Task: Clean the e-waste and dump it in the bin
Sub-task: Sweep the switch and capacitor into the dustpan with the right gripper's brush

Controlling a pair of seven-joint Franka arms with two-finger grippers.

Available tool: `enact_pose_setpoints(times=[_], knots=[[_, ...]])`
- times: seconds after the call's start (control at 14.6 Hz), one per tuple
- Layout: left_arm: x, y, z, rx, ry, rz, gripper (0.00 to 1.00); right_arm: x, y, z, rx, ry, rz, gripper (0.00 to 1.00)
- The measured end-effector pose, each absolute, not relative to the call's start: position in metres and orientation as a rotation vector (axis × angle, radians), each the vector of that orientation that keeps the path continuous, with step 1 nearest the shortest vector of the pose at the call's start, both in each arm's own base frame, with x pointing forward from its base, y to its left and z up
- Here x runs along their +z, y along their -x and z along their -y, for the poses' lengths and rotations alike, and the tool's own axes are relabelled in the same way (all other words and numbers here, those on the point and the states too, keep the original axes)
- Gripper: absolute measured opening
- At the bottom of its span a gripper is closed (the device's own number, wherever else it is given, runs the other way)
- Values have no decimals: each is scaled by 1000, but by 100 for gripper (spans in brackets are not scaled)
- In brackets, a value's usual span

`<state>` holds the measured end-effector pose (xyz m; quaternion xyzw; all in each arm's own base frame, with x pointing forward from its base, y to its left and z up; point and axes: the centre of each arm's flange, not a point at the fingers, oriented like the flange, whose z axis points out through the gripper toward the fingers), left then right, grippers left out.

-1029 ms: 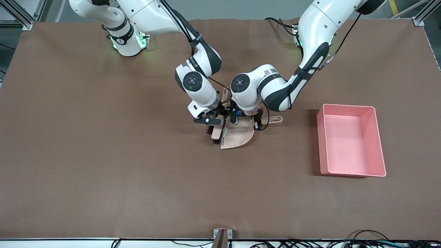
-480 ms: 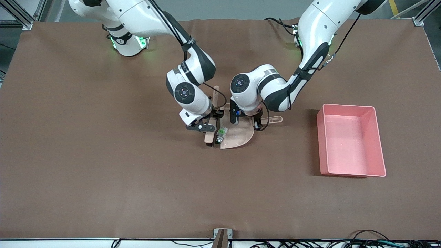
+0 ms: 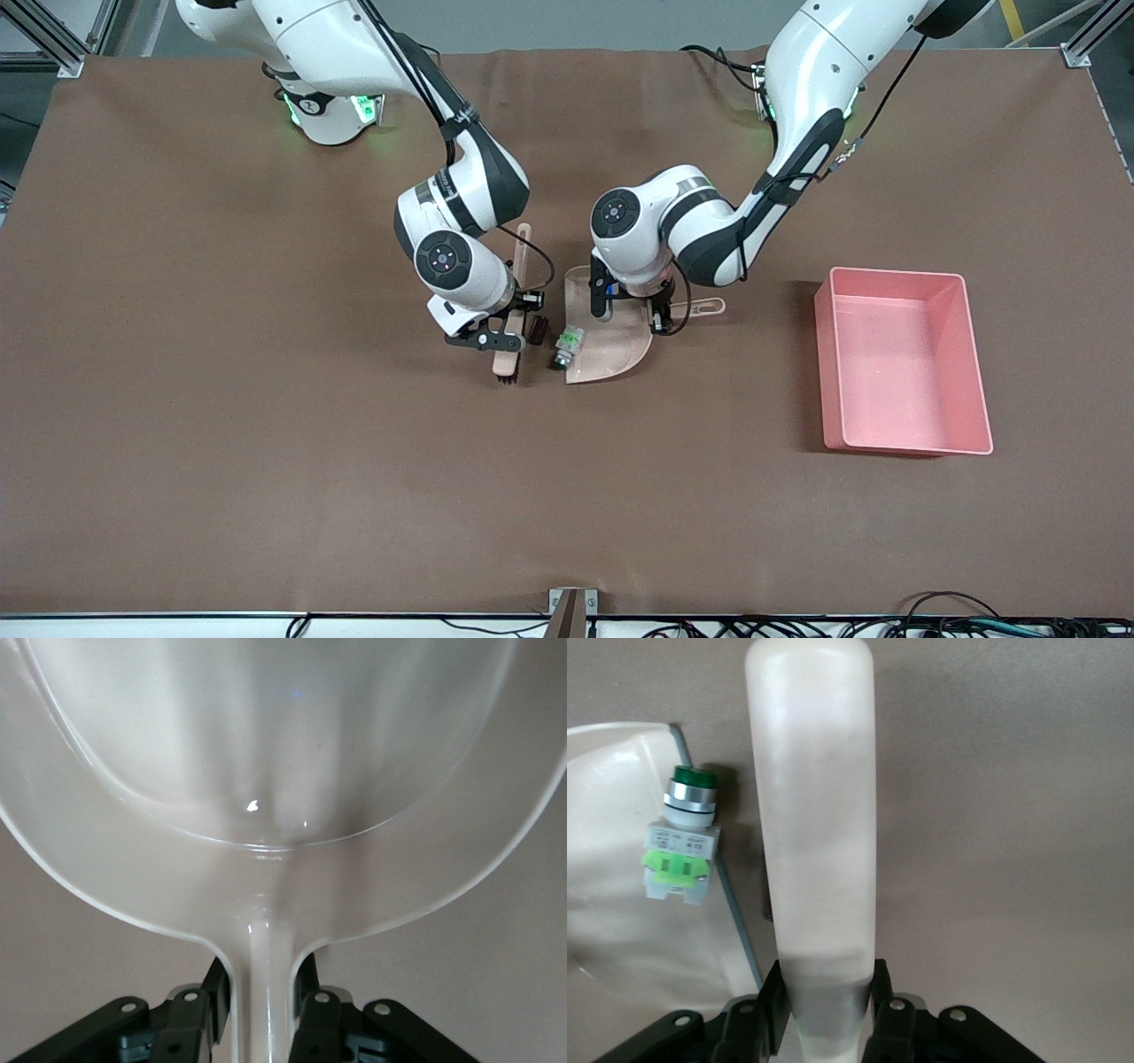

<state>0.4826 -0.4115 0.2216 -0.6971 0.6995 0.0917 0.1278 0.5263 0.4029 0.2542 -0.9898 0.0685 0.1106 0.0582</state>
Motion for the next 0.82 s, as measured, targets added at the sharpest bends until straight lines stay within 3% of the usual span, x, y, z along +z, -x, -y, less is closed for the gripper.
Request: enact_pose_setpoints(times=[0.27,0.82], knots=[[222,-483,413,271,2027,-2034,33,241,-520,-398,365,3016,-211,40],[221,-480,416,269,2030,-2029,33,218,-500,-428,285,3013,-144,40]])
